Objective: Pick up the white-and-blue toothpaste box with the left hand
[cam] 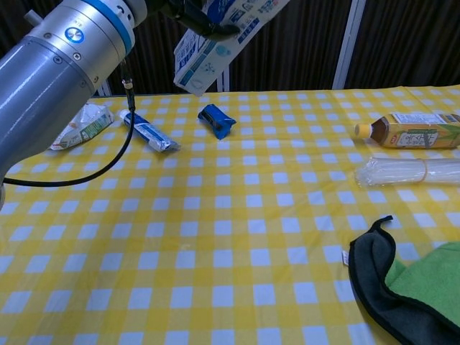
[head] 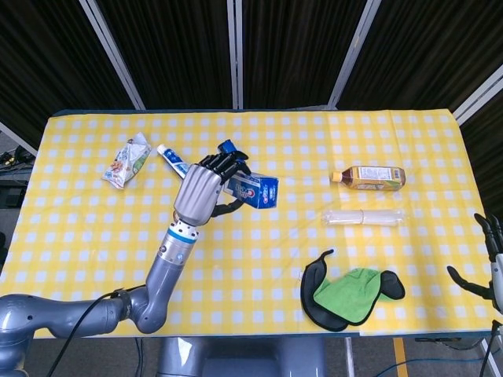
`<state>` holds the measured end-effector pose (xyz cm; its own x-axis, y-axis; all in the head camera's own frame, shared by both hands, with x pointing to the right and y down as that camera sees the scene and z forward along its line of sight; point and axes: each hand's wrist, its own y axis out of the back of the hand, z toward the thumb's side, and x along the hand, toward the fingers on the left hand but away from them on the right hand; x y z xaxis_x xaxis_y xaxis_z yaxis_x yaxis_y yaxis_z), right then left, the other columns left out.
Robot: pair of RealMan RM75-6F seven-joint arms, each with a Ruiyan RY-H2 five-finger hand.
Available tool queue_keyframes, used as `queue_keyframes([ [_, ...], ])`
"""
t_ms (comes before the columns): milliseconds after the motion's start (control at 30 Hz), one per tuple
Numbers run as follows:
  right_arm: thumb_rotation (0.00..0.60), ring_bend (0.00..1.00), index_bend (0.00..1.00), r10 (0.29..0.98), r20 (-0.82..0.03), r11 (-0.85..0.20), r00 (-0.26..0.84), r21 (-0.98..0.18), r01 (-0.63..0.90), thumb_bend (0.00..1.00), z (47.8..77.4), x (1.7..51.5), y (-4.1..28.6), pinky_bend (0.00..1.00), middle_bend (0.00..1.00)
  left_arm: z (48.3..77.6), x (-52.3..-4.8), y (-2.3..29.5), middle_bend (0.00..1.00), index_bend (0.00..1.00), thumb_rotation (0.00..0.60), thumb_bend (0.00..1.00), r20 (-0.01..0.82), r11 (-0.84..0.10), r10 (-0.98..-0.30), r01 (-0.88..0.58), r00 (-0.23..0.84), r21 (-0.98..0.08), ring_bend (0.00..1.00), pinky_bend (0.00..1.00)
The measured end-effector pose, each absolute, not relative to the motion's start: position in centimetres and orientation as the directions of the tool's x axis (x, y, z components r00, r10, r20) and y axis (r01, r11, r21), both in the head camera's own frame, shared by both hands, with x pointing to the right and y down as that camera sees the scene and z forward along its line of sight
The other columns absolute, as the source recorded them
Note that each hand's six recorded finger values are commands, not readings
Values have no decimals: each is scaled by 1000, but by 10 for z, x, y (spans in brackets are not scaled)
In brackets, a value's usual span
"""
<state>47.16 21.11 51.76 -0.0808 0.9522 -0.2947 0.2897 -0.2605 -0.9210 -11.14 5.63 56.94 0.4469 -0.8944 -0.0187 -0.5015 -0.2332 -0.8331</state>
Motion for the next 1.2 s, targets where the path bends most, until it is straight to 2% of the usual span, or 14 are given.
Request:
queue_keyframes([
  [133, 600, 0, 0, 952, -298, -264, -78, -920, 288, 106, 518, 470, 212, 0, 0, 586, -119, 64, 275, 479, 600, 565, 100, -310, -874, -385, 476, -870, 320, 409],
  [233, 600, 0, 0, 951, -299, -267, -74, -920, 286, 106, 518, 469, 212, 0, 0, 602, -132, 72, 265, 462, 600, 561, 223, -387, -850, -279, 477, -879, 313, 401],
  [367, 600, 0, 0, 951, -303, -273, -69, -920, 281, 106, 519, 467, 213, 0, 0, 628, -159, 92, 215, 406, 600, 414, 388, -486, -803, -122, 452, -865, 266, 350],
  [433, 600, 0, 0, 950, -305, -276, -67, -920, 279, 106, 520, 467, 213, 0, 0, 639, -171, 101, 183, 376, 600, 341, 447, -528, -779, -75, 439, -846, 233, 327],
  [533, 600, 0, 0, 951, -304, -277, -62, -921, 274, 105, 520, 464, 214, 0, 0, 651, -187, 113, 79, 294, 600, 250, 516, -579, -750, -34, 413, -814, 137, 260],
  [600, 600, 0, 0, 952, -301, -276, -57, -923, 270, 106, 519, 463, 214, 0, 0, 656, -194, 119, 17, 232, 600, 210, 536, -593, -742, -22, 403, -805, 69, 201],
  [733, 600, 0, 0, 952, -303, -281, -49, -924, 259, 105, 520, 459, 216, 0, 0, 659, -208, 126, 0, 147, 600, 174, 552, -603, -743, -19, 378, -798, 1, 97],
  [1000, 600, 0, 0, 945, -324, -308, -40, -925, 225, 105, 525, 455, 219, 0, 0, 649, -247, 134, 0, 119, 600, 168, 529, -576, -792, -85, 306, -813, 0, 65],
  [1200, 600, 0, 0, 938, -346, -334, -34, -923, 190, 105, 533, 450, 221, 0, 0, 631, -291, 152, 0, 32, 600, 168, 459, -486, -856, -73, 237, -871, 0, 7],
])
